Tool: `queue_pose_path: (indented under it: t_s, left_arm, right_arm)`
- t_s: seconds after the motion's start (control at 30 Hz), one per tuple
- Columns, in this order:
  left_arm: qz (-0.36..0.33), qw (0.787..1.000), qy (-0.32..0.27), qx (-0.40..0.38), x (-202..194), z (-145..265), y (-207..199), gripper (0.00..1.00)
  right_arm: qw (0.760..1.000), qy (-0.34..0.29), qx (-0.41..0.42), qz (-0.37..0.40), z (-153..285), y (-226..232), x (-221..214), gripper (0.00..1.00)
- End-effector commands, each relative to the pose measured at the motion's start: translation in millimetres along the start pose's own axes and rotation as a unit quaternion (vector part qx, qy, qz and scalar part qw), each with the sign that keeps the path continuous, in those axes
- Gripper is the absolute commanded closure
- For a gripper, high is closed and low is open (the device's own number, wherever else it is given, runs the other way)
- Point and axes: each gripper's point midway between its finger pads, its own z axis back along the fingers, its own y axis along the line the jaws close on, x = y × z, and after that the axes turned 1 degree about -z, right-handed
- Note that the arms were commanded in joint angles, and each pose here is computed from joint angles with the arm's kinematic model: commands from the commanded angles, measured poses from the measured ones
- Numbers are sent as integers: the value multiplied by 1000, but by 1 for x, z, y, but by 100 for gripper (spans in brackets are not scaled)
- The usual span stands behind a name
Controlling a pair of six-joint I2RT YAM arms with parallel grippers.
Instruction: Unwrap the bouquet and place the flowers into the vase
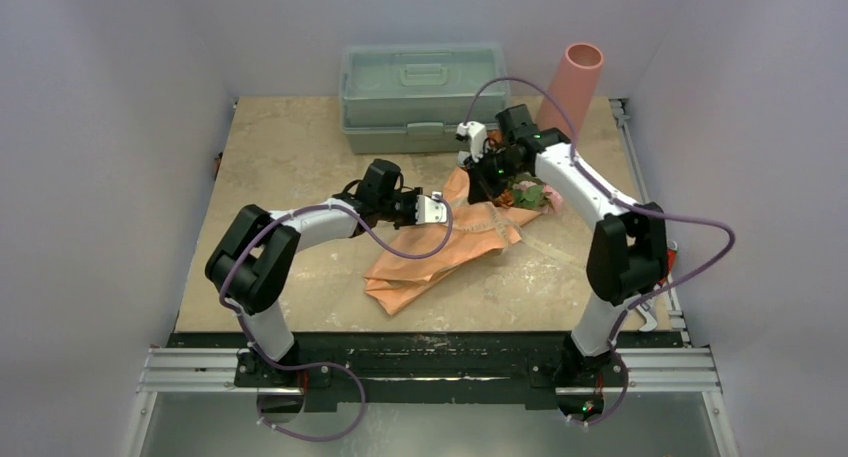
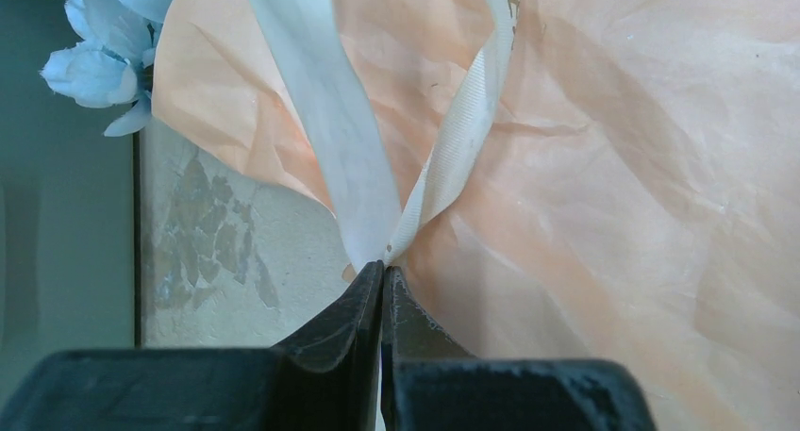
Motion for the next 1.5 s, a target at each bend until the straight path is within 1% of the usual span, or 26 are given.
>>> queue_pose_path:
  t_s: [0.0,0.13,0.47,0.63,0.83,0.93,0.97,1.0,1.03,1.07,1.1,1.13,1.2,1.3,1.37,1.47]
  left_arm:
    - [0,1000,-4,2,1,-1,1,100]
    - [6,1000,-3,3,0,-3,1,100]
    - [10,1000,3,3,-4,-2,1,100]
    - [14,1000,4,5,-7,-4,3,100]
    - [15,1000,4,7,-6,-5,6,100]
    - [15,1000,6,8,-7,-6,6,100]
    - [15,1000,6,7,-7,-6,5,100]
    - [15,1000,6,7,-7,-6,6,100]
    - [15,1000,6,7,-7,-6,6,100]
    - [15,1000,5,7,-7,-7,6,100]
    - [16,1000,5,6,-7,-7,6,100]
    - [15,1000,4,6,-7,-8,7,100]
    - [14,1000,2,7,-5,-8,8,100]
    - [12,1000,1,7,-3,-7,11,100]
    - [10,1000,1,7,-2,-7,11,100]
    - [8,1000,1,6,-2,-6,11,100]
  right_arm:
    - [999,-8,-34,-5,57,-7,-17,100]
    - [998,18,-63,-10,85,-6,-53,100]
    - [987,103,-123,-9,125,2,-162,100]
    - [976,166,-142,19,133,3,-210,100]
    - [957,249,-141,45,134,1,-262,100]
    - [953,270,-123,58,132,5,-274,100]
    - [953,273,-114,61,132,6,-274,96]
    - [953,275,-105,69,132,6,-273,89]
    - [954,274,-104,72,131,4,-270,77]
    - [954,267,-111,73,131,-1,-264,58]
    - [956,258,-117,74,132,-4,-256,45]
    - [959,244,-124,73,131,-9,-248,38]
    - [963,218,-144,62,129,-20,-229,35]
    - [967,188,-168,39,128,-41,-209,37]
    - [967,185,-177,17,125,-55,-205,39]
    - [964,195,-180,-10,121,-72,-211,40]
